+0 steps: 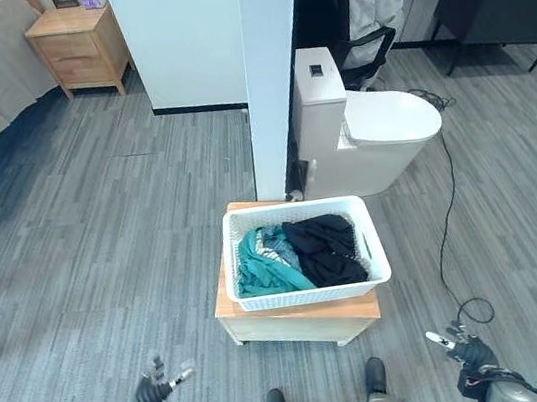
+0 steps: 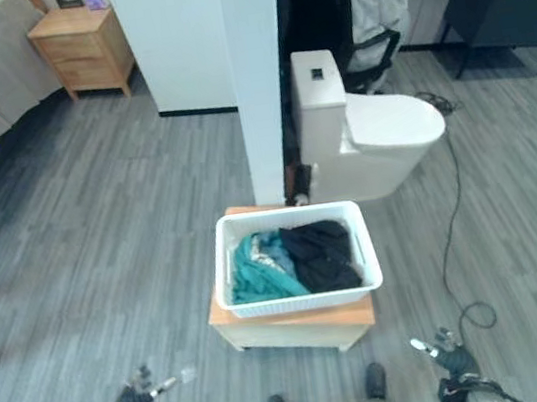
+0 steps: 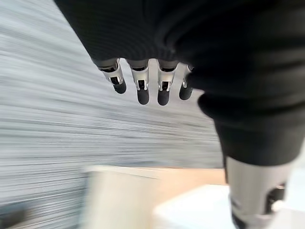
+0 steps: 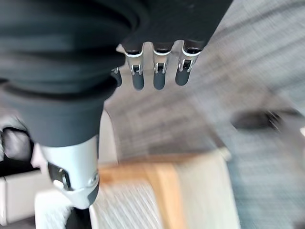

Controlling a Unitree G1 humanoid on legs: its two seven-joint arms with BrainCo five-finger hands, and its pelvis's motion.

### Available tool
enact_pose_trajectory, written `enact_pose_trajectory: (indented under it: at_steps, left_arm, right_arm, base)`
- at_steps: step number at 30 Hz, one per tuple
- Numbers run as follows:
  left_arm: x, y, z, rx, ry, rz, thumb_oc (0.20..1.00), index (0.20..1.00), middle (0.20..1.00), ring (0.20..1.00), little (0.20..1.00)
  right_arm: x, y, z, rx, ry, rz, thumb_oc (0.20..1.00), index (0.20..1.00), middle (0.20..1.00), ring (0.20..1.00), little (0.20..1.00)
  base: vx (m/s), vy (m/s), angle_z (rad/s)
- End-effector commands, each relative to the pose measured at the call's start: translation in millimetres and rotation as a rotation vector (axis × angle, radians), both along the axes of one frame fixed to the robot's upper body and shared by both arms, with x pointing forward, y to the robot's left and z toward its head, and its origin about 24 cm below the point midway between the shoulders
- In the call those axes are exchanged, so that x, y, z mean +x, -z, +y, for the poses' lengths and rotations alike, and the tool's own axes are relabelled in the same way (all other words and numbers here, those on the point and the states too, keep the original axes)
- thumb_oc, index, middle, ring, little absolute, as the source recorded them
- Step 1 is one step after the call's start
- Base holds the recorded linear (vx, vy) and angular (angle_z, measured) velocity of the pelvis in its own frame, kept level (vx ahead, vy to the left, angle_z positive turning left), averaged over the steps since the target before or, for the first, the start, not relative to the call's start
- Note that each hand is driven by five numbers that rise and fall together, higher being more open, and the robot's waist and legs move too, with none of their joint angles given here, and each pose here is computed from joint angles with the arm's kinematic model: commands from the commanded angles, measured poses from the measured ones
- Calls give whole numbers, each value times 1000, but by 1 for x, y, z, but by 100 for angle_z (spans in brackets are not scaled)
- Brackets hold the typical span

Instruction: Grab the laundry basket,head to the washer,open it,put in the laundry and shut it.

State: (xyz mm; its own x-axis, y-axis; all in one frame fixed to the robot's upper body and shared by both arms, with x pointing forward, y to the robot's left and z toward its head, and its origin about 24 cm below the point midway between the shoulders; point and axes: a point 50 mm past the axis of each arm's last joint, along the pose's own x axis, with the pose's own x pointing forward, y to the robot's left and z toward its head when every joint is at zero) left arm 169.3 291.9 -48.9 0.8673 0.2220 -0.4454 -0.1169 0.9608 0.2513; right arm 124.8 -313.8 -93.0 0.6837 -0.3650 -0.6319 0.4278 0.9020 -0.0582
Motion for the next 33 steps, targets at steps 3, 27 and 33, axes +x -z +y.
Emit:
enact_pose_trajectory:
  at_steps: [3, 27, 33]
  left_arm:
    - [43, -50, -1, 202, 167, -127, 1000, 1000, 1000, 1000, 1000]
    - [210, -190, -72, 195, 96, -577, 1000, 1000, 1000, 1000, 1000]
    - [218, -228, -71, 274, 48, -685, 1000, 1000, 1000, 1000, 1000]
  right_arm:
    - [47, -78, -56, -171, 15, -262, 1000, 1000, 1000, 1000, 1000]
    - [155, -249, 44, 218, -320, -1206, 1000, 1000, 1000, 1000, 1000]
    - [151, -236, 53, 334, -258, -1242, 1000, 1000, 1000, 1000, 1000]
  base:
    - [-39, -76, 23]
    - [-111, -28, 5]
    - [-17, -35, -1]
